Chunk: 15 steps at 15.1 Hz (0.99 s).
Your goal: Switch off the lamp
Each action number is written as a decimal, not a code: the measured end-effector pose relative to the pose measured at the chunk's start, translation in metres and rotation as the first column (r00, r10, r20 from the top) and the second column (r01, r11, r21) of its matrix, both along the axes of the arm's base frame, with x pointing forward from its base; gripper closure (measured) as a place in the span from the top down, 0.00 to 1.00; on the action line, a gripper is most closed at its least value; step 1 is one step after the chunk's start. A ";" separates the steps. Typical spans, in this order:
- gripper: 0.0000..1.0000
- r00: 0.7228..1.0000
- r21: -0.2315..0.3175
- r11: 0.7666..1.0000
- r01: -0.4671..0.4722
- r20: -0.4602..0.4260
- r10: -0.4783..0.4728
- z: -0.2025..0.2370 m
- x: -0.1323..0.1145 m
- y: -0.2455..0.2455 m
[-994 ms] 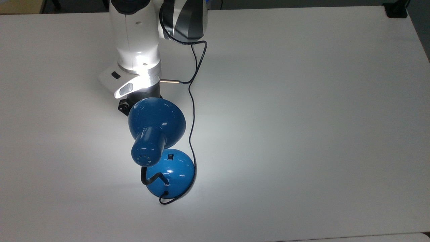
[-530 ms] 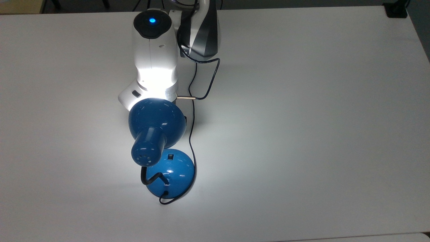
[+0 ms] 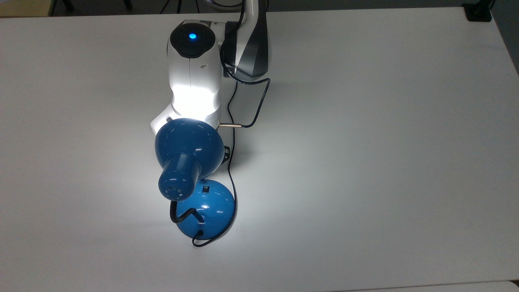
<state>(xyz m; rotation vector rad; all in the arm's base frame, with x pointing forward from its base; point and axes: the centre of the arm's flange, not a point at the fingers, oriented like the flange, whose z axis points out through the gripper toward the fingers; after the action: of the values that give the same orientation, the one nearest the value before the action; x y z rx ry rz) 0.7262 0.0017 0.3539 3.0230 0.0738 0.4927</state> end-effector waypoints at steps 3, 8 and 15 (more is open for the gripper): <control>0.01 0.999 -0.005 1.000 -0.001 0.039 0.001 -0.010 0.005 0.003; 0.01 0.999 -0.018 1.000 -0.013 0.038 0.014 -0.023 0.007 0.008; 0.01 0.999 -0.038 0.999 -0.037 0.033 0.038 -0.026 0.007 0.016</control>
<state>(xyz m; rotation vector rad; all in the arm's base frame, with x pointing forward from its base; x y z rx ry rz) 0.7327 0.0179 0.3282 2.9804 0.1369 0.5384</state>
